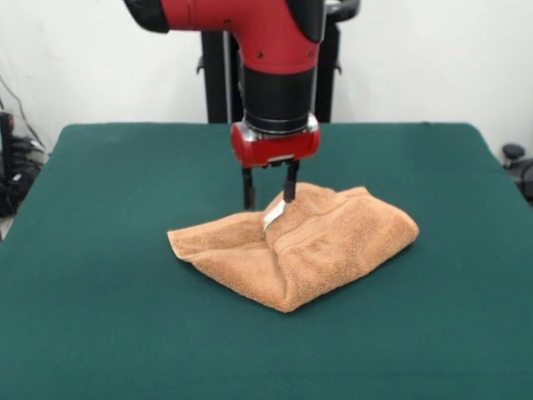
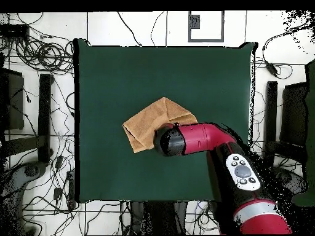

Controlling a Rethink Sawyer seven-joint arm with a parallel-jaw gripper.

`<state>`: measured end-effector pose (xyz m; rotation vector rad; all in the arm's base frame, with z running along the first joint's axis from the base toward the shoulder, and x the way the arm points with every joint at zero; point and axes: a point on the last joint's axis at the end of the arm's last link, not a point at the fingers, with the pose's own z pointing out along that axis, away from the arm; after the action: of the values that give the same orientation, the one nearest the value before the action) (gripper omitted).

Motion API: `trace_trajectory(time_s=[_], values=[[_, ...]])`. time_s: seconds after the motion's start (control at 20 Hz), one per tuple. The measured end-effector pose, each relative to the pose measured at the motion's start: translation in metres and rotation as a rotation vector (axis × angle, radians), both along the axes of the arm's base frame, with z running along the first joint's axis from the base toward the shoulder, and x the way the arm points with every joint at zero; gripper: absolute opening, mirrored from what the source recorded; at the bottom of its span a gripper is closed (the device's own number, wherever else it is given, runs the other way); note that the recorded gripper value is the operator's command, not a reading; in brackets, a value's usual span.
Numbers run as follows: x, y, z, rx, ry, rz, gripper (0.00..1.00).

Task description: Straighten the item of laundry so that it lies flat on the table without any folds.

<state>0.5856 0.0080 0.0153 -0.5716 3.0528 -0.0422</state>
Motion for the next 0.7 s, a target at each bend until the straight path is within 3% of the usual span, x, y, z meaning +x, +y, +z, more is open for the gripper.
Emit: trace_trajectory(time_s=[0.3,0.7], values=[[-0.009,0.008,-0.015,0.012,0.023,0.026,1.00],[-0.007,0.030,-0.020,0.049,0.020,0.056,1.00]])
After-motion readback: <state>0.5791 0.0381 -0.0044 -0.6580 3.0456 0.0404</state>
